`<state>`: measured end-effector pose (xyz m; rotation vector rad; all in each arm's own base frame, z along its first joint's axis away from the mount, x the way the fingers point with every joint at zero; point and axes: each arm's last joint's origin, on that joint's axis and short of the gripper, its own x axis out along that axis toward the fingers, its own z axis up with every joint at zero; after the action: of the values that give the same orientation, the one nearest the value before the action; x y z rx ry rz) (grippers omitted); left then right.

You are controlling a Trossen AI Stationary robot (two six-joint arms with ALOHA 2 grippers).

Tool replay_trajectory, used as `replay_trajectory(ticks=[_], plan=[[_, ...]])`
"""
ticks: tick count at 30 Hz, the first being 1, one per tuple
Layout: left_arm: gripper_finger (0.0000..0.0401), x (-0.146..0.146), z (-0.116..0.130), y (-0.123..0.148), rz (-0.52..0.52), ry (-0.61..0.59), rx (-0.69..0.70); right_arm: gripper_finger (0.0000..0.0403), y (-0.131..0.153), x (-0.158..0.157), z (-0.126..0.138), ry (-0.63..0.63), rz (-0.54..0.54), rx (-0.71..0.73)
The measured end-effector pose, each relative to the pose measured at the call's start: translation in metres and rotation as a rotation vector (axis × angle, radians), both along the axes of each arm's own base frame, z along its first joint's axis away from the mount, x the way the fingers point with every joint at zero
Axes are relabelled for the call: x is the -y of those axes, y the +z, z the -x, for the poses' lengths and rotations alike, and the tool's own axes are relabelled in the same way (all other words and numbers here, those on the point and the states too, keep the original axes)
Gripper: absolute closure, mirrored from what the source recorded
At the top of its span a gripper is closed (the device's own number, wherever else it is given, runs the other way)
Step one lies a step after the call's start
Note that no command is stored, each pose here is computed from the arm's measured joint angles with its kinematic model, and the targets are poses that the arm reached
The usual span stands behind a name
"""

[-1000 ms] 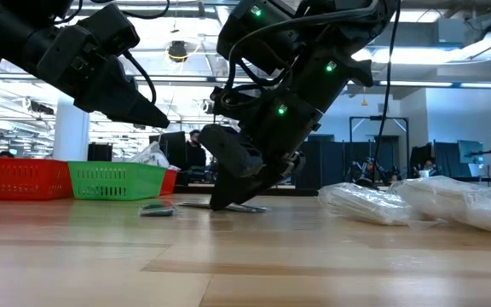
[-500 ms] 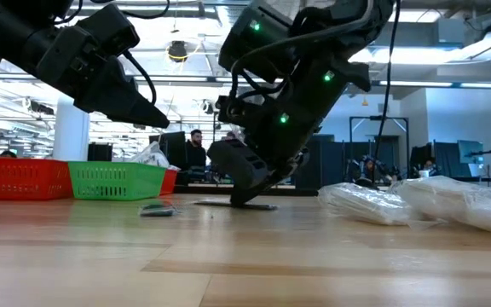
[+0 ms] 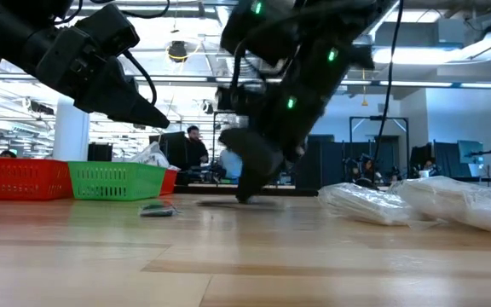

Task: Pick & Place Travel size toiletries
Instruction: Put the black comb into the bottom green bin

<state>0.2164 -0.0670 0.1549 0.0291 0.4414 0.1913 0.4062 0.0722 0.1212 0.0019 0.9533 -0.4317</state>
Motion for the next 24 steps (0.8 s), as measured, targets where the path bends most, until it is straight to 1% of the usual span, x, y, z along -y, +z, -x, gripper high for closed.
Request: replay_trajectory(ticks=[4,11,18,24], plan=[[0.0242,0.0,0.0,0.0,-0.005,0.011,0.002,0.0403,0.028,0.004,0.002,-0.004,0.029,0.06],[0.0242,-0.001,0.0,0.0,-0.021,0.036,0.007,0.0403,0.052,0.007,0.004,0.013,0.054,0.105],[0.0242,-0.001,0.0,0.0,-0.021,0.036,0.008,0.0403,0.066,0.009,0.005,0.035,0.074,0.143],[0.0242,-0.002,0.0,0.001,-0.03,0.056,0.015,0.0403,0.068,0.015,0.001,0.044,0.085,0.17]])
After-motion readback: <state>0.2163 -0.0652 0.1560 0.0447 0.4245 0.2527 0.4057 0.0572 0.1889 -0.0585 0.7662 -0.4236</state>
